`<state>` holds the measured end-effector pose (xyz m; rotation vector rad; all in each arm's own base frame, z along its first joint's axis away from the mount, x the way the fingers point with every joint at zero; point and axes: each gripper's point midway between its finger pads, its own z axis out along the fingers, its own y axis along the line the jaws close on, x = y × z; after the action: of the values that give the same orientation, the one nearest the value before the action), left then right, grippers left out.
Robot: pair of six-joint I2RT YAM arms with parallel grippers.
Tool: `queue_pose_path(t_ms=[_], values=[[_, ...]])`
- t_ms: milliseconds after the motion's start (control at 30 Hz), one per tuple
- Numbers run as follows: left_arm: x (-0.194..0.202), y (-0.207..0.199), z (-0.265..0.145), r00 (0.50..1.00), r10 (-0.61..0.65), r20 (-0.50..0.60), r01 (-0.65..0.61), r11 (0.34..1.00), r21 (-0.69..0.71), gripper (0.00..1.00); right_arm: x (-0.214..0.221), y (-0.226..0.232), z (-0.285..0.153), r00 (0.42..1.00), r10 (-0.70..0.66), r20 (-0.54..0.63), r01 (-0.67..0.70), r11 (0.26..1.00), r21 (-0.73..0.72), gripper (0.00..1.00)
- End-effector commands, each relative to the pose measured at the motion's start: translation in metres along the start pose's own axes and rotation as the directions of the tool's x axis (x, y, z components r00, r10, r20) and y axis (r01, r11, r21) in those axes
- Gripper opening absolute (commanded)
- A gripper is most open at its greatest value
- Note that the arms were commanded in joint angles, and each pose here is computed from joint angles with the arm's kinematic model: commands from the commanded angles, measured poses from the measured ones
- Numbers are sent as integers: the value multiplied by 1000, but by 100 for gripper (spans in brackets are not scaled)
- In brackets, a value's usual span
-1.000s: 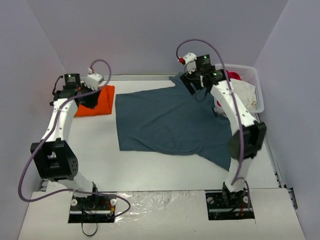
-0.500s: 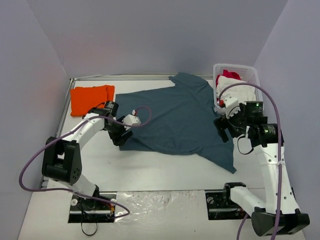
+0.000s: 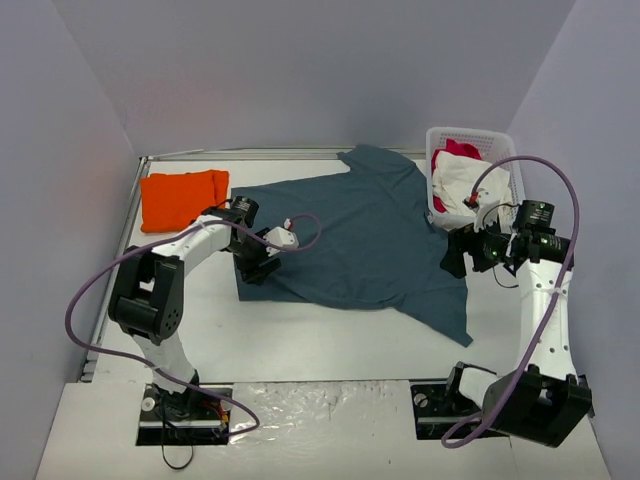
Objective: Fold and stack the t-shirts
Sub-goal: Flatten out the tshirt, then grap the side of the flattened tshirt closest away from the robot with both arms
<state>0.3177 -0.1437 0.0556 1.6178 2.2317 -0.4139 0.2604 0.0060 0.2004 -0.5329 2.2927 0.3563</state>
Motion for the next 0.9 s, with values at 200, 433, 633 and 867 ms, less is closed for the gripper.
queue_pose_path(t_ms=[200,433,633,867], values=[[-12,9,4,997,79,-12,-79,997,-1,59,12,6,23,1000,16,13,-14,992,-129,80],[-5,7,14,997,72,-37,-71,997,24,58,15,8,24,1000,4,17,-2,994,-113,81],[-5,4,14,997,65,-49,-63,997,35,31,18,8,27,1000,6,2,-6,994,-112,82],[-8,9,2,996,47,-70,-48,999,-5,2,19,7,30,1000,5,-7,-6,995,-103,82]])
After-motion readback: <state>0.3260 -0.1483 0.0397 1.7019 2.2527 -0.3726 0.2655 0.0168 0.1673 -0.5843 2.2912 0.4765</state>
